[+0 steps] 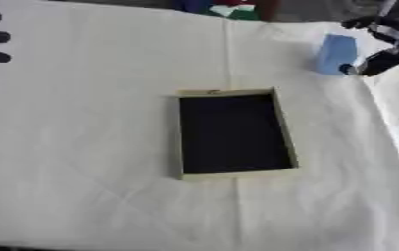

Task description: Pick up objects on the table and place them in the box.

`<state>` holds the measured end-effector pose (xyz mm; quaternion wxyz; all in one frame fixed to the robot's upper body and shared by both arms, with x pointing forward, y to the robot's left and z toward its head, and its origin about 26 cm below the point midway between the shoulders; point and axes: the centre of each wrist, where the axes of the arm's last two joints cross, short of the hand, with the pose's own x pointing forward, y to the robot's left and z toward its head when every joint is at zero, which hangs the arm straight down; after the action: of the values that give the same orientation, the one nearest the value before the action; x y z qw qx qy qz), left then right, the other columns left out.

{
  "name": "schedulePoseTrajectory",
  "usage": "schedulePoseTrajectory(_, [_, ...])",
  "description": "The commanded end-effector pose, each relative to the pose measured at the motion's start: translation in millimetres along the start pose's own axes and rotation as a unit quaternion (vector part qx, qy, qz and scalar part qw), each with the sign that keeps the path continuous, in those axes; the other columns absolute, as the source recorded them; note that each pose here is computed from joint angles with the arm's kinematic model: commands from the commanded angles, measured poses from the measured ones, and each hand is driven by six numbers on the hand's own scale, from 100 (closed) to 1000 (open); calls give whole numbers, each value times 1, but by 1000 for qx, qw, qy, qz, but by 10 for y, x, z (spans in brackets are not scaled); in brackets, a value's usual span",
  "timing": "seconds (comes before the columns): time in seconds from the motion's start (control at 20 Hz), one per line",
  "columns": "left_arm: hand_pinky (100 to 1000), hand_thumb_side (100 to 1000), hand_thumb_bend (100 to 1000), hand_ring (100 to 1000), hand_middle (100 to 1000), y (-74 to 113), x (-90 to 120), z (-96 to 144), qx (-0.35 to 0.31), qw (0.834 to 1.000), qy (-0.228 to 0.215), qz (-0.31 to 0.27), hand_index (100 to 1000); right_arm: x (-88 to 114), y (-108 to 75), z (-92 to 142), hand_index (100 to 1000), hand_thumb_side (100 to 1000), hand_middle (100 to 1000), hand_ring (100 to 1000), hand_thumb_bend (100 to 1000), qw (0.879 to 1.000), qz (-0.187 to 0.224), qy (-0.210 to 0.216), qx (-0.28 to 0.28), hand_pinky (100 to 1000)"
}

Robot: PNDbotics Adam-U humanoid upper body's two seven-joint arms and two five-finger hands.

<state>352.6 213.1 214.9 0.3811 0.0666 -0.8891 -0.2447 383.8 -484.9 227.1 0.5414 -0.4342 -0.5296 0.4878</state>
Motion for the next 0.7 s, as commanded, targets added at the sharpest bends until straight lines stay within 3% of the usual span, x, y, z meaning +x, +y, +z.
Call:
schedulePoseTrajectory(0.05, [692,791,328,768,793,81,51,-20,4,1000,-11,-9,886,-39,-287,89,1000,159,928,997,365,999,27,8,-28,970])
schedulePoseTrajectory(0.7, [693,792,329,768,792,85,63,-28,4,1000,-13,-10,886,-69,-244,77,1000,159,925,1000,356,999,26,14,-21,973])
